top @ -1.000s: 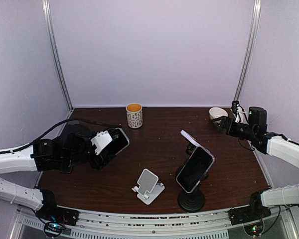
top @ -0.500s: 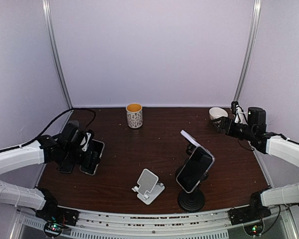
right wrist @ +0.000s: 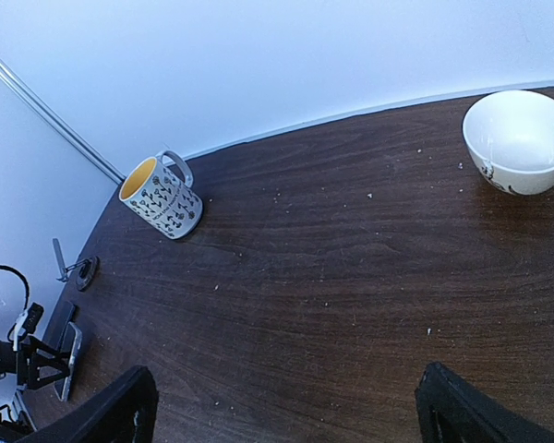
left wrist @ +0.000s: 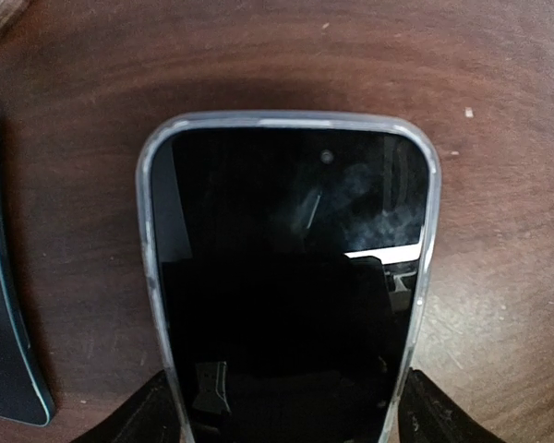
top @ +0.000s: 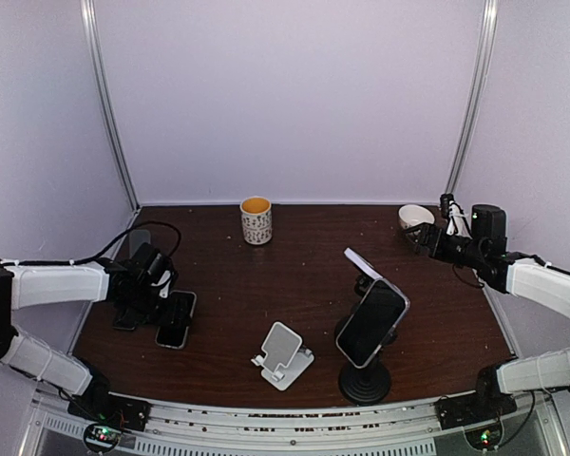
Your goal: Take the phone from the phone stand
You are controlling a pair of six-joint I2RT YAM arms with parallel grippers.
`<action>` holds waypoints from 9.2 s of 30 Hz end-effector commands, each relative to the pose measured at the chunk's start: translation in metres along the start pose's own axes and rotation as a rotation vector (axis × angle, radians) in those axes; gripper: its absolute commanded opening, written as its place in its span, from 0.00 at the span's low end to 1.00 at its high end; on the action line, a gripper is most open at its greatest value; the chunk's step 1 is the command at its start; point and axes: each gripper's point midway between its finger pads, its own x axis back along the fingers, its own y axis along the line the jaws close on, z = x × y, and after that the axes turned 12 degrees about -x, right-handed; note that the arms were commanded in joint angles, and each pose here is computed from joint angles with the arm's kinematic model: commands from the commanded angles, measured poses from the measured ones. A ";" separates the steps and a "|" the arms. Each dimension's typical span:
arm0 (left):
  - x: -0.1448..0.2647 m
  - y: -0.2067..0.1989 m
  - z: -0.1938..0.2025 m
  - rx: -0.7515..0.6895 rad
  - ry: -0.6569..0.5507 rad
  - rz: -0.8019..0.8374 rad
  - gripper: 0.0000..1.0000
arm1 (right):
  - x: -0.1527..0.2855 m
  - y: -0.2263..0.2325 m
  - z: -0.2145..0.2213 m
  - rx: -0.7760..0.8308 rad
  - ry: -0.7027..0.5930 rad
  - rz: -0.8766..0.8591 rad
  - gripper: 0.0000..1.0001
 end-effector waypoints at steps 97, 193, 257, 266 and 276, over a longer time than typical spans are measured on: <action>0.106 -0.305 -0.016 -0.545 -0.317 0.268 0.98 | 0.021 0.020 -0.019 0.048 -0.088 -0.043 1.00; 0.031 0.021 -0.248 -0.072 -0.309 -0.147 0.98 | 0.016 0.022 -0.017 0.062 -0.081 -0.079 1.00; 0.181 -0.408 -0.048 -0.835 -0.786 0.558 0.98 | 0.062 0.041 -0.019 0.069 -0.111 -0.062 1.00; 0.159 -0.428 -0.037 -0.856 -0.680 0.574 0.98 | 0.067 0.049 -0.023 0.077 -0.120 -0.079 1.00; 0.146 -0.429 -0.033 -0.818 -0.633 0.566 0.98 | 0.070 0.049 -0.021 0.079 -0.123 -0.081 1.00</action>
